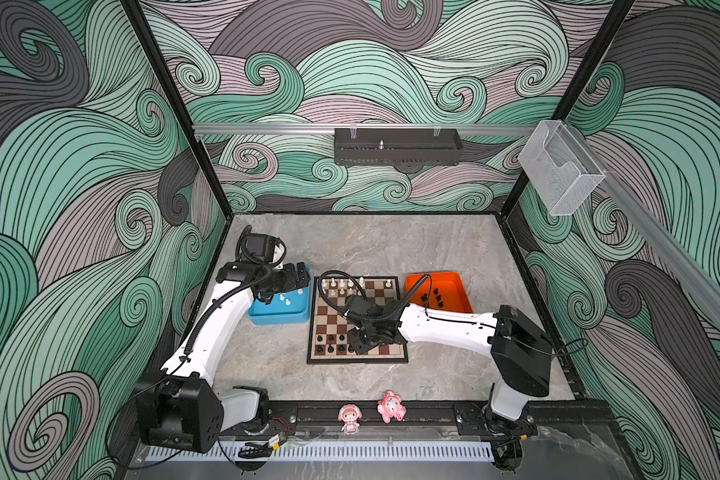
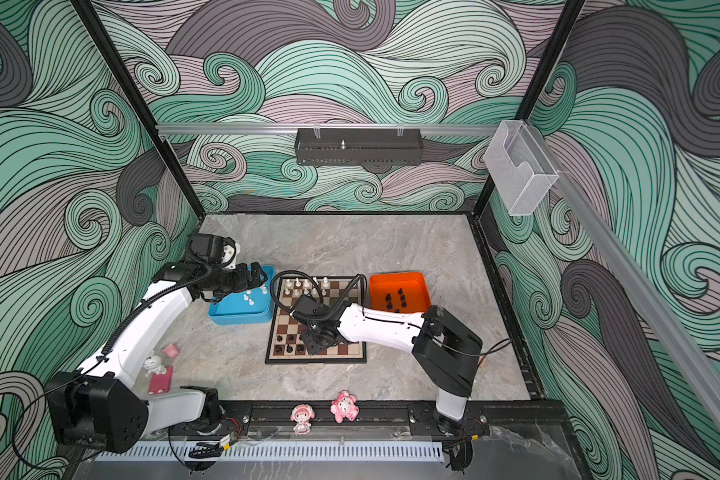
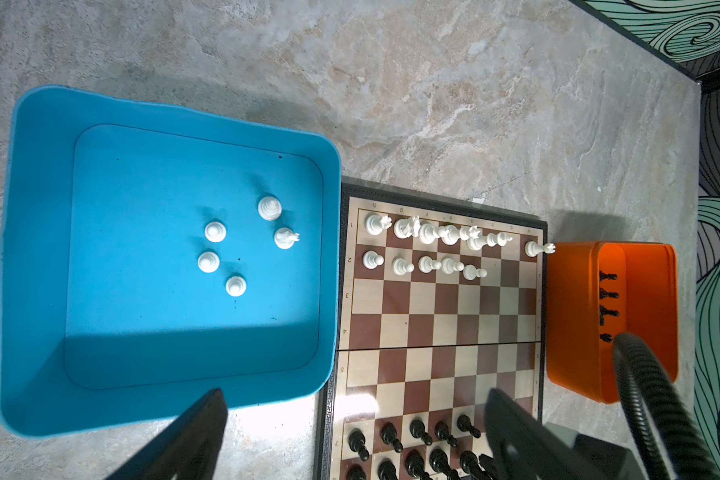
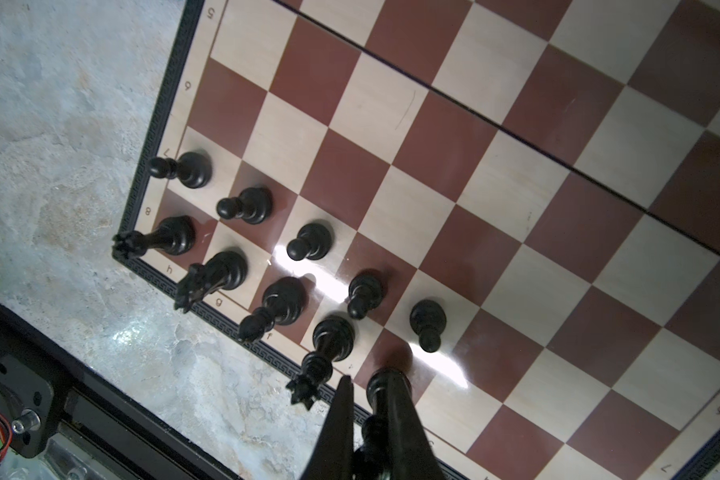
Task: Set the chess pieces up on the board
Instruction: 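Lower the black piece onto a near-row square and open the right gripper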
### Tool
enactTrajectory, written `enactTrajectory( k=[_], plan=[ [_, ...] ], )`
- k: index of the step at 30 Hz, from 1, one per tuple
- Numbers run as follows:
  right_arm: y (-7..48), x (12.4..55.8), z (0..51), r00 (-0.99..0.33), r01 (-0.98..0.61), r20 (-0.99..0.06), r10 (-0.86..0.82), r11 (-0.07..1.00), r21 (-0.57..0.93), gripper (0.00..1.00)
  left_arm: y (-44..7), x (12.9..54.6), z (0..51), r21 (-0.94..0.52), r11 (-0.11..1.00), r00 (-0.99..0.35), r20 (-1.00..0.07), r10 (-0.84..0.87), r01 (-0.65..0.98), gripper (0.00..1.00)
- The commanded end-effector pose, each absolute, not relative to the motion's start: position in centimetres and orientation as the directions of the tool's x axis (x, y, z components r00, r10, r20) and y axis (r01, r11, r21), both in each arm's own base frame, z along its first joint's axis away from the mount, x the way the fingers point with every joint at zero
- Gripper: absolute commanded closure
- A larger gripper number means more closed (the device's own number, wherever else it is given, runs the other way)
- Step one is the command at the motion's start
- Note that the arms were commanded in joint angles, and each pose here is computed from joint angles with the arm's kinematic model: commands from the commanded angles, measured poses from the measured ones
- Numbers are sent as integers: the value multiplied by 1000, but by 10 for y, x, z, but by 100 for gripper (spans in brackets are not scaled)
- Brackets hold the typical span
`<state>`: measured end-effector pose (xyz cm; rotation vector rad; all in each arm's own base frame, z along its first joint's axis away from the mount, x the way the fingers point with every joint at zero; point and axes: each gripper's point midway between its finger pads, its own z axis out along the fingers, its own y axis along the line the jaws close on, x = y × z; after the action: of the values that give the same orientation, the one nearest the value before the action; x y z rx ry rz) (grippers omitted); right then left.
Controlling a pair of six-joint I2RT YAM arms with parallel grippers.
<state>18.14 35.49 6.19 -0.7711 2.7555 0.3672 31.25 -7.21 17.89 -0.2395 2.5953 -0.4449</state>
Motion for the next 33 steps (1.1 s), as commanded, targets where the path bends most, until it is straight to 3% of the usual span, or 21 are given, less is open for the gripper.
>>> enactTrajectory(
  k=[1,33],
  plan=[
    [354,179,53,-825,-542,-292,-484,825,161,88,-72,310,181,-357,929,-859,-443,-257,-94,1],
    [349,184,44,-836,-522,-292,-464,837,164,87,-73,313,179,-364,926,-858,-443,-262,-95,1]
  ],
)
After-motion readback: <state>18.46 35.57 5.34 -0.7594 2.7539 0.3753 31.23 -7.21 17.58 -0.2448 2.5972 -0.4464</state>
